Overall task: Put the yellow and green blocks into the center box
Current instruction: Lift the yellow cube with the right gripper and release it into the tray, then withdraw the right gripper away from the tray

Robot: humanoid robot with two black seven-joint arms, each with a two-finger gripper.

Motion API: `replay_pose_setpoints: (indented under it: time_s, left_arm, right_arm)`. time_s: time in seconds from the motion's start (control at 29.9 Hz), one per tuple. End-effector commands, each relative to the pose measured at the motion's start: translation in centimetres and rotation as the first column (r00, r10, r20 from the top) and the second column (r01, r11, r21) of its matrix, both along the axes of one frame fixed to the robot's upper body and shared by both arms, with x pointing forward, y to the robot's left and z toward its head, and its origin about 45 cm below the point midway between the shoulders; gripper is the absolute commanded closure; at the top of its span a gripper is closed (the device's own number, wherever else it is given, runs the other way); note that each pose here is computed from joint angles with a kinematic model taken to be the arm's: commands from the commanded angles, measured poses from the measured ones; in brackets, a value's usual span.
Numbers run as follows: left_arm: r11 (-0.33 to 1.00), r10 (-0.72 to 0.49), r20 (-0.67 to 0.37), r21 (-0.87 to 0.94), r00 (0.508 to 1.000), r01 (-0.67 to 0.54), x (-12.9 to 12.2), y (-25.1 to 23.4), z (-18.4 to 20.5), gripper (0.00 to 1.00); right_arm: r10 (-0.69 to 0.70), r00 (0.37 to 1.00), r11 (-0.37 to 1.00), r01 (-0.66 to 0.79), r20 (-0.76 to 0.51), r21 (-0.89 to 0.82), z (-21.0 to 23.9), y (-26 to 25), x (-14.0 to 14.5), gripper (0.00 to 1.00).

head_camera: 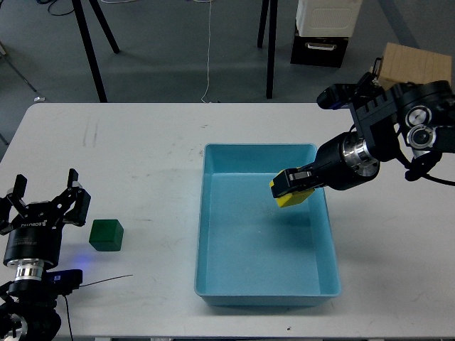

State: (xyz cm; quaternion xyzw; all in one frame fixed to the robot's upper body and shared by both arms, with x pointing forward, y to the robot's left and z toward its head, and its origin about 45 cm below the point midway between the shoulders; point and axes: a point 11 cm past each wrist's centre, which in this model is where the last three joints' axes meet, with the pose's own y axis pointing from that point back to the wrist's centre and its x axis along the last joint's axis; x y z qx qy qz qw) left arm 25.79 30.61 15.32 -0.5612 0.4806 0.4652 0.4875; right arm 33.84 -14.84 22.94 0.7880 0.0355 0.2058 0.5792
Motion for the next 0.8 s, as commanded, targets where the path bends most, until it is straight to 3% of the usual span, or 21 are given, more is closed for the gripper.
replay_pose_setpoints:
  time_s: [0.0, 0.03, 0.07, 0.1, 0.3, 0.57, 0.67, 0.77]
  left_arm:
    - [1.000, 0.000, 0.000, -0.002, 1.000, 0.000, 0.0, -0.1, 0.0, 0.00]
    - [1.000, 0.000, 0.000, -0.002, 1.000, 0.000, 0.0, -0.1, 0.0, 0.00]
    - [1.000, 0.000, 0.000, -0.002, 1.000, 0.000, 0.0, -0.1, 0.0, 0.00]
    - [1.000, 0.000, 0.000, -0.002, 1.000, 0.000, 0.0, -0.1, 0.0, 0.00]
    - [1.000, -0.003, 0.009, -0.002, 1.000, 0.003, 0.3, -0.1, 0.2, 0.00]
    - [1.000, -0.004, 0.019, 0.002, 1.000, 0.004, 0.6, -0.1, 0.5, 0.00]
    - [1.000, -0.005, 0.020, 0.002, 1.000, 0.005, 0.6, -0.1, 0.6, 0.00]
    - [1.000, -0.009, 0.032, 0.006, 0.999, 0.008, 1.0, -0.1, 1.0, 0.00]
  right_arm:
    - [0.000, 1.000, 1.000, -0.001, -0.010, -0.014, -2.1, 0.6, -0.1, 0.64]
    - [-0.006, 1.000, 1.000, 0.006, -0.008, -0.010, -2.2, 0.6, 0.0, 0.50]
    - [-0.011, 1.000, 1.000, 0.010, -0.007, -0.007, -2.1, 0.5, 0.0, 0.21]
    - [-0.016, 1.000, 1.000, 0.016, -0.006, -0.007, -2.1, 0.4, 0.1, 0.00]
    - [-0.061, 0.998, 0.998, 0.060, 0.016, 0.028, -0.9, -0.2, 1.1, 0.00]
    - [-0.268, 0.963, 0.938, 0.258, 0.013, 0.231, 4.5, -0.5, 5.2, 0.00]
    - [-0.400, 0.916, 0.858, 0.376, -0.003, 0.351, 7.5, -2.0, 7.8, 0.00]
    - [-0.559, 0.825, 0.698, 0.524, -0.085, 0.488, 10.6, -5.6, 10.2, 0.00]
